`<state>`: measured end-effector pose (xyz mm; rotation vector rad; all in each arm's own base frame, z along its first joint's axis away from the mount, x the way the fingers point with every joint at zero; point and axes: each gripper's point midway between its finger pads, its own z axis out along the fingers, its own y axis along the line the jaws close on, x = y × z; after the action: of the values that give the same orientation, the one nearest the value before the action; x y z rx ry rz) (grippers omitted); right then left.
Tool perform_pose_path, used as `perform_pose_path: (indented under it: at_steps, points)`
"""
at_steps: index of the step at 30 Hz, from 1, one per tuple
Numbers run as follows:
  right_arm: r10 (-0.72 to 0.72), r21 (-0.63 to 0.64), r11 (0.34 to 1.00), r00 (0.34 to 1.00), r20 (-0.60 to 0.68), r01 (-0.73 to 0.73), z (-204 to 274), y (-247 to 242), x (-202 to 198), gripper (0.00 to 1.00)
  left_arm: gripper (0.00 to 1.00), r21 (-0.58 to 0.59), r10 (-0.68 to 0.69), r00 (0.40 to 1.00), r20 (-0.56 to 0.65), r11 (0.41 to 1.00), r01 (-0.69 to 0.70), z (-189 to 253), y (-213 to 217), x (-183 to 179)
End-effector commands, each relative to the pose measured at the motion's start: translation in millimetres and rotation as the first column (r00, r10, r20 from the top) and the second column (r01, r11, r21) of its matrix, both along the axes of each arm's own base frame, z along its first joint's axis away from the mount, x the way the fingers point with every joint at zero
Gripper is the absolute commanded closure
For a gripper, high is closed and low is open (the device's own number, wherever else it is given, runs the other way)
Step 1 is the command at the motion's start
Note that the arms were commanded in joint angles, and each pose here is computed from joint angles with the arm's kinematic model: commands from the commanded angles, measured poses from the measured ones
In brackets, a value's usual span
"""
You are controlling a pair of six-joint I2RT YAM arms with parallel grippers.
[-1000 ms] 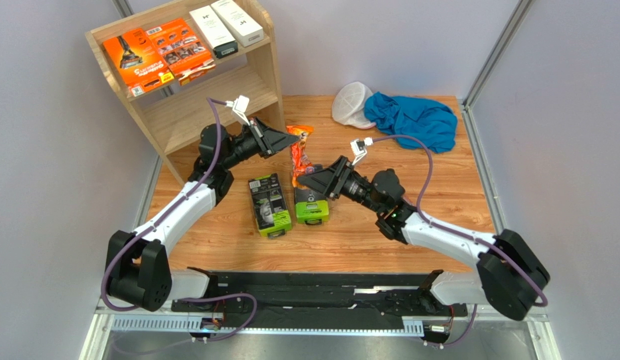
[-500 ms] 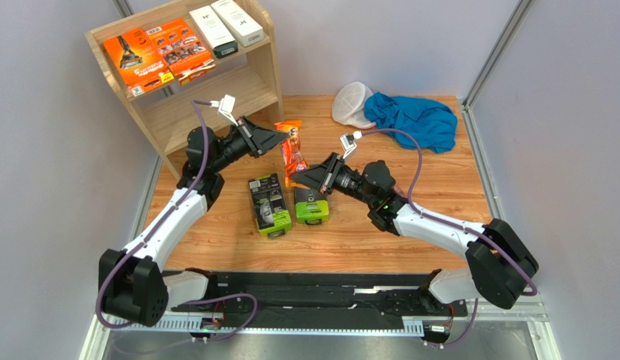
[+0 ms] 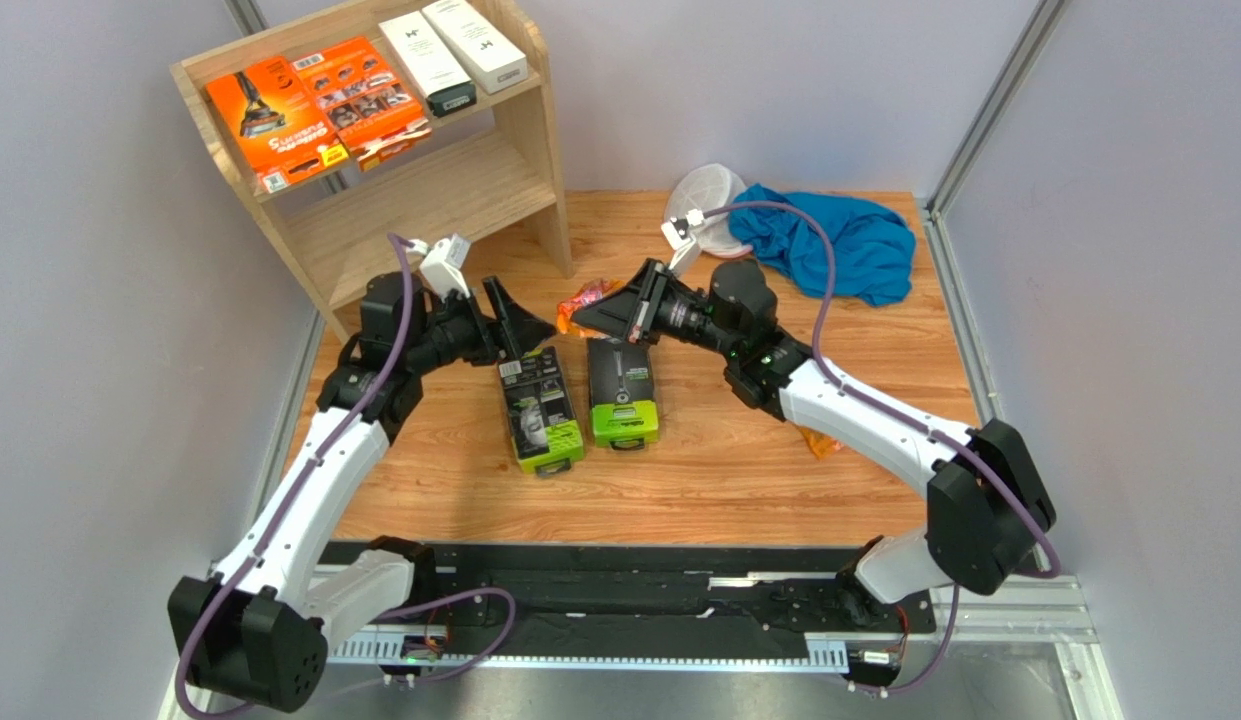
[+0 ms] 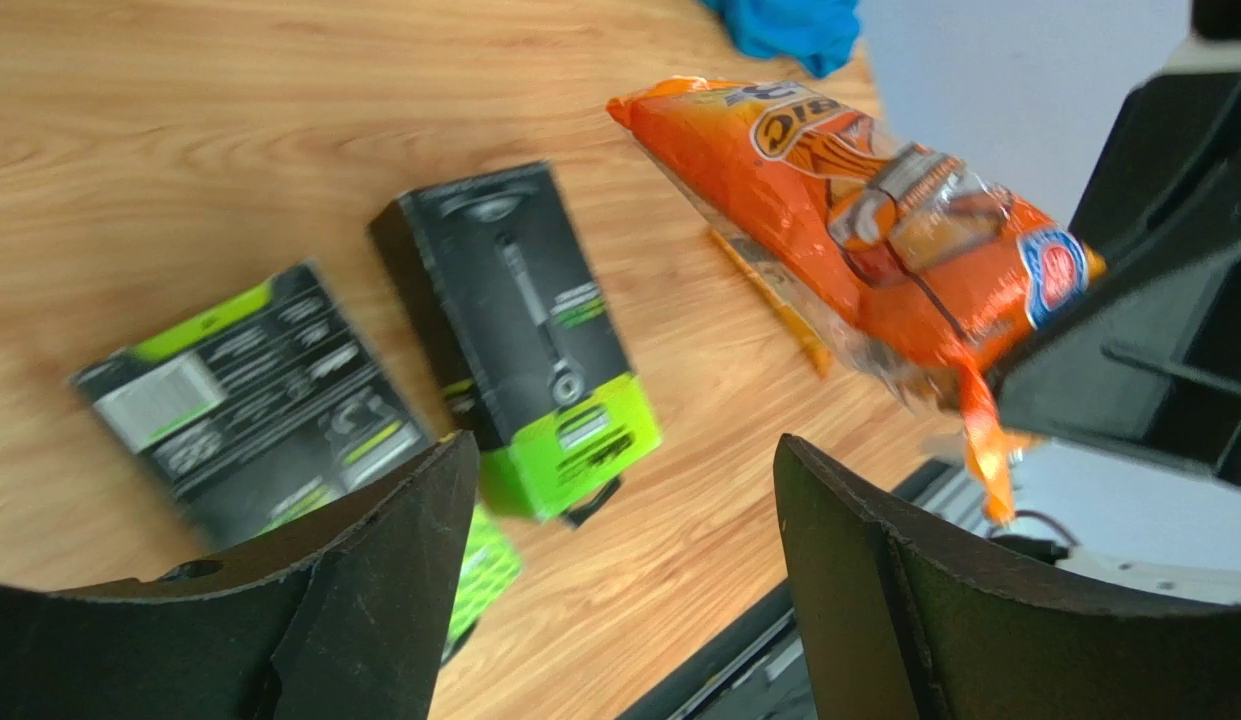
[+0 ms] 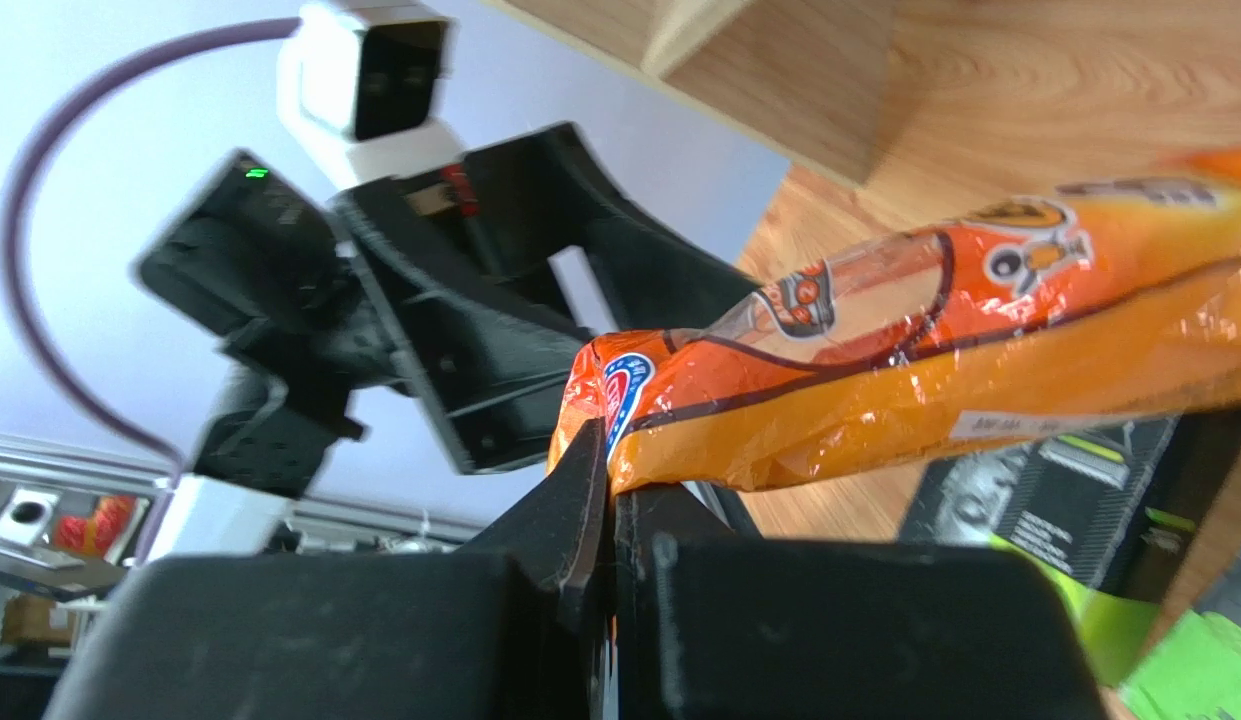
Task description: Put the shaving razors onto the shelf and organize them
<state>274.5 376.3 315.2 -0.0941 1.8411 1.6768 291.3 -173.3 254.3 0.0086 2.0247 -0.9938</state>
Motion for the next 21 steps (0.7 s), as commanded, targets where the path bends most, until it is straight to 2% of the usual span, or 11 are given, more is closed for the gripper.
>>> perform_pose_path:
  at_steps: [1,2,4,5,7,12,17,21]
  points:
    - [0.115,-0.124,0.986,0.993,0.018,-0.112,-12.3,10.2,-0.7,1.00,0.20,0.169,0.054,0.998,0.039,0.984,-0.060,6.5,33.8,-25.2]
    - [0.131,-0.130,0.983,0.991,0.016,-0.128,-12.5,12.6,-0.6,1.00,0.19,0.198,0.068,0.998,0.006,0.978,-0.068,-0.8,40.5,-32.7]
    - [0.172,-0.152,0.974,0.985,-0.003,-0.171,-19.6,18.6,0.2,1.00,0.19,0.249,0.109,0.994,0.020,0.962,-0.110,-0.7,54.4,-41.1]
    - [0.190,-0.149,0.972,0.981,0.029,-0.184,-9.4,22.9,2.0,1.00,0.19,0.274,0.130,0.991,-0.015,0.954,-0.121,-8.7,61.0,-50.0]
    - [0.219,-0.155,0.965,0.975,0.031,-0.212,-8.9,26.9,2.2,1.00,0.19,0.300,0.180,0.984,-0.008,0.939,-0.170,-11.7,73.2,-61.6]
    - [0.277,-0.135,0.955,0.955,0.100,-0.263,6.8,43.5,11.3,1.00,0.12,0.304,0.269,0.962,-0.043,0.921,-0.244,-23.3,89.9,-91.7]
    - [0.315,-0.090,0.949,0.933,0.176,-0.303,23.7,59.9,20.6,1.00,0.11,0.290,0.252,0.962,-0.104,0.933,-0.212,-30.8,85.7,-105.1]
    - [0.339,-0.033,0.939,0.910,0.239,-0.341,37.7,77.3,28.6,1.00,0.11,0.306,0.240,0.966,-0.093,0.930,-0.201,-28.5,86.9,-106.2]
